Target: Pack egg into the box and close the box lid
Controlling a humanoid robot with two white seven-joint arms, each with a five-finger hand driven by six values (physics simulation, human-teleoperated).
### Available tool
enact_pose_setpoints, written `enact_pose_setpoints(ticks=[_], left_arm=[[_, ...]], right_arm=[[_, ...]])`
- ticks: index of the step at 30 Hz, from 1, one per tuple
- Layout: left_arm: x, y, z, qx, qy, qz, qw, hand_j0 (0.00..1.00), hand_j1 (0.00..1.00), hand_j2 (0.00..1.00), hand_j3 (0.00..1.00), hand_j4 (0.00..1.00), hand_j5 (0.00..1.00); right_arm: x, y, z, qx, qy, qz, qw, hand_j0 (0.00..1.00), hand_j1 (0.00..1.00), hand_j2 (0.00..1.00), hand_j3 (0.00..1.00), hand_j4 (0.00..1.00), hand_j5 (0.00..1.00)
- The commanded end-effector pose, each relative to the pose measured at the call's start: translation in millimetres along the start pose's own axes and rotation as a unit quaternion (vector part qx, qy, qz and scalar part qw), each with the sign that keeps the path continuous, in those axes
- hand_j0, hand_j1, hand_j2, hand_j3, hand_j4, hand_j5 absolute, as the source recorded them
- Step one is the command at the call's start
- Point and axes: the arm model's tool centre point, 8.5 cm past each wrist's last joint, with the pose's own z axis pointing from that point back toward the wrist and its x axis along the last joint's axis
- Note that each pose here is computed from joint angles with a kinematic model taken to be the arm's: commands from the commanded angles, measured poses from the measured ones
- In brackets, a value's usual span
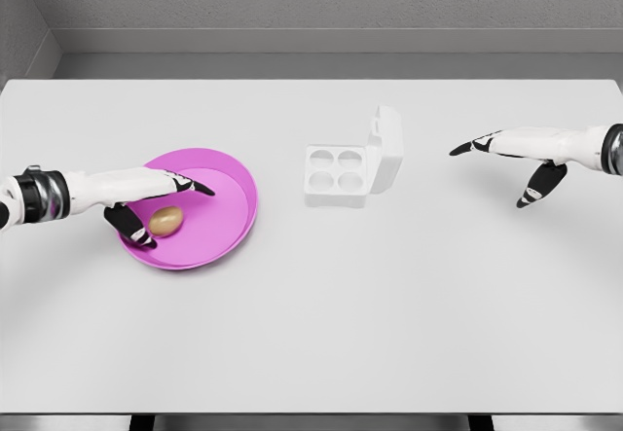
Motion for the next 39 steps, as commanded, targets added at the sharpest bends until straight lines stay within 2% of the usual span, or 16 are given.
enact_pose_setpoints(ticks=[1, 4, 9, 11, 13, 20, 26, 29, 36, 39], left_arm=[[0.1, 0.3, 0.0, 0.001, -0.001, 0.001, 1.0, 0.81, 0.81, 0.81, 0.81, 0.81, 0.81], [-0.2, 0.3, 0.6, 0.001, -0.001, 0.002, 1.0, 0.74, 0.74, 0.74, 0.74, 0.74, 0.74], [-0.5, -1.0, 0.3, -0.001, 0.0, 0.002, 1.0, 0.7, 0.7, 0.7, 0.7, 0.7, 0.7], [-0.2, -1.4, 0.1, -0.002, -0.001, 0.003, 1.0, 0.62, 0.62, 0.62, 0.62, 0.62, 0.62], [0.0, -1.4, 0.1, -0.002, -0.002, 0.003, 1.0, 0.59, 0.59, 0.59, 0.59, 0.59, 0.59], [-1.4, -5.2, 0.6, -0.002, -0.001, 0.008, 1.0, 0.56, 0.56, 0.56, 0.56, 0.56, 0.56], [-0.1, -4.4, 0.1, -0.001, -0.003, 0.007, 1.0, 0.47, 0.47, 0.47, 0.47, 0.47, 0.47], [3.6, -1.8, -0.4, 0.002, -0.007, 0.004, 1.0, 0.45, 0.45, 0.45, 0.45, 0.45, 0.45], [27.1, 12.3, 0.6, 0.019, -0.037, -0.02, 0.9989, 0.42, 0.42, 0.42, 0.42, 0.42, 0.42], [32.9, 17.2, -2.3, 0.028, -0.046, -0.022, 0.9983, 0.42, 0.42, 0.42, 0.42, 0.42, 0.42]], right_arm=[[0.1, -0.4, 0.6, -0.001, 0.0, -0.002, 1.0, 1.0, 1.0, 1.0, 1.0, 1.0, 1.0], [0.2, -0.5, 1.0, -0.001, -0.001, -0.001, 1.0, 1.0, 1.0, 1.0, 1.0, 1.0, 1.0], [1.3, -1.5, 1.0, -0.002, -0.002, 0.001, 1.0, 1.0, 1.0, 1.0, 1.0, 1.0, 1.0], [1.8, -1.6, 0.9, -0.002, -0.003, 0.001, 1.0, 1.0, 1.0, 1.0, 1.0, 1.0, 1.0], [3.2, -1.9, 0.5, -0.002, -0.004, 0.003, 1.0, 1.0, 1.0, 1.0, 1.0, 1.0, 1.0], [4.2, -2.2, 0.8, -0.002, -0.006, 0.004, 1.0, 1.0, 1.0, 1.0, 1.0, 1.0, 1.0], [4.9, -4.5, 1.3, -0.004, -0.006, 0.006, 1.0, 1.0, 1.0, 1.0, 1.0, 1.0, 1.0], [5.3, -4.6, 0.7, -0.004, -0.007, 0.006, 1.0, 1.0, 1.0, 1.0, 1.0, 1.0, 1.0], [5.9, -7.0, 1.0, -0.007, -0.007, 0.007, 0.9999, 1.0, 1.0, 1.0, 1.0, 1.0, 1.0], [19.6, -11.4, -0.6, -0.009, -0.024, 0.022, 0.9994, 1.0, 1.0, 1.0, 1.0, 1.0, 1.0]])
